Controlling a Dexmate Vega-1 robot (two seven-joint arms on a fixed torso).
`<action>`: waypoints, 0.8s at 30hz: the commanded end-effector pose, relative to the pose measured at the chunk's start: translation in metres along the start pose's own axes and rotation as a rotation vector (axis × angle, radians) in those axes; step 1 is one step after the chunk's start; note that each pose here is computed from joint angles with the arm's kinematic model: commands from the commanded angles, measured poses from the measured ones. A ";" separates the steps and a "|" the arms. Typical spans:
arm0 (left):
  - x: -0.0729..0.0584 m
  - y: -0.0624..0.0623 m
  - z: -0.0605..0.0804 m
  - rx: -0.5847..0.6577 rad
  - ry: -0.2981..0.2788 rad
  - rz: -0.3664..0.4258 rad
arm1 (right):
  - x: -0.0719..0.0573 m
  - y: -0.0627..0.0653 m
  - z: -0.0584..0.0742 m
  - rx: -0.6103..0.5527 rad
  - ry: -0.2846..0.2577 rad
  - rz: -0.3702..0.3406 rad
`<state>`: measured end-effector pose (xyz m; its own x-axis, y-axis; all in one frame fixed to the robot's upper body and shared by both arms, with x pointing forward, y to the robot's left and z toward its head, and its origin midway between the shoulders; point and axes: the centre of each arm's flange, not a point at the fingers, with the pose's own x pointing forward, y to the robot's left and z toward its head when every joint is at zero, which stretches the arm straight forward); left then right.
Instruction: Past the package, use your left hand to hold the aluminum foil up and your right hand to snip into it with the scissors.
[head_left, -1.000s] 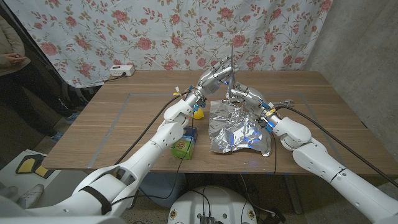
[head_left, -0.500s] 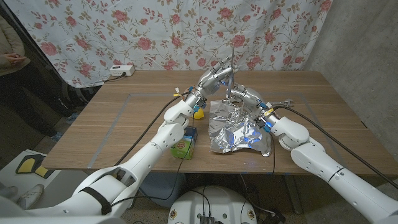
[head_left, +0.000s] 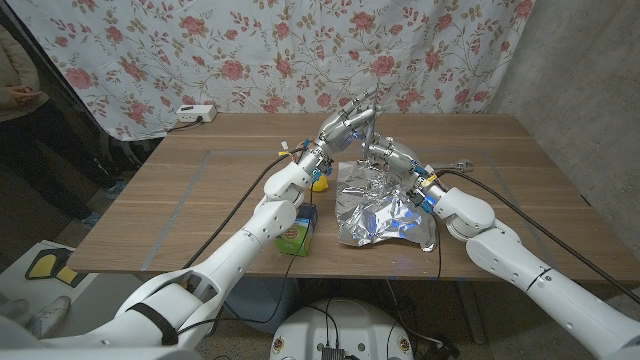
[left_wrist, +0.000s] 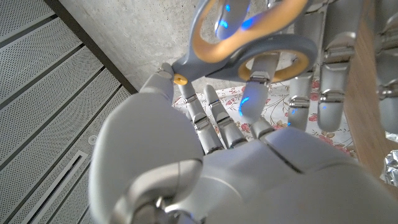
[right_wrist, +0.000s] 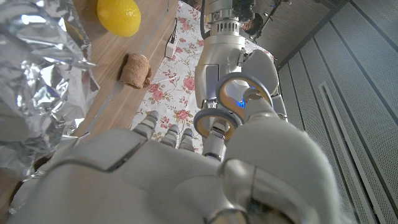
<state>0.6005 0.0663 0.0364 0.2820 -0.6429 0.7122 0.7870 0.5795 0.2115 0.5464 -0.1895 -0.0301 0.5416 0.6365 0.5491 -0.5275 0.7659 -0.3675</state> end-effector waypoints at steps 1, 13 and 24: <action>-0.002 -0.002 -0.001 -0.012 0.001 -0.012 | 0.000 0.002 -0.004 0.033 -0.001 0.008; -0.002 -0.002 -0.004 -0.016 -0.004 -0.014 | 0.003 0.004 -0.009 0.066 -0.006 0.046; -0.002 -0.003 -0.011 -0.013 0.008 -0.022 | 0.004 0.002 -0.010 0.091 -0.015 0.054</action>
<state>0.6010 0.0640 0.0319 0.2682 -0.6502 0.7109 0.7981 0.5633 0.2141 0.5527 -0.1852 -0.0367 0.5179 0.6667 0.5360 -0.5921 0.7316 -0.3379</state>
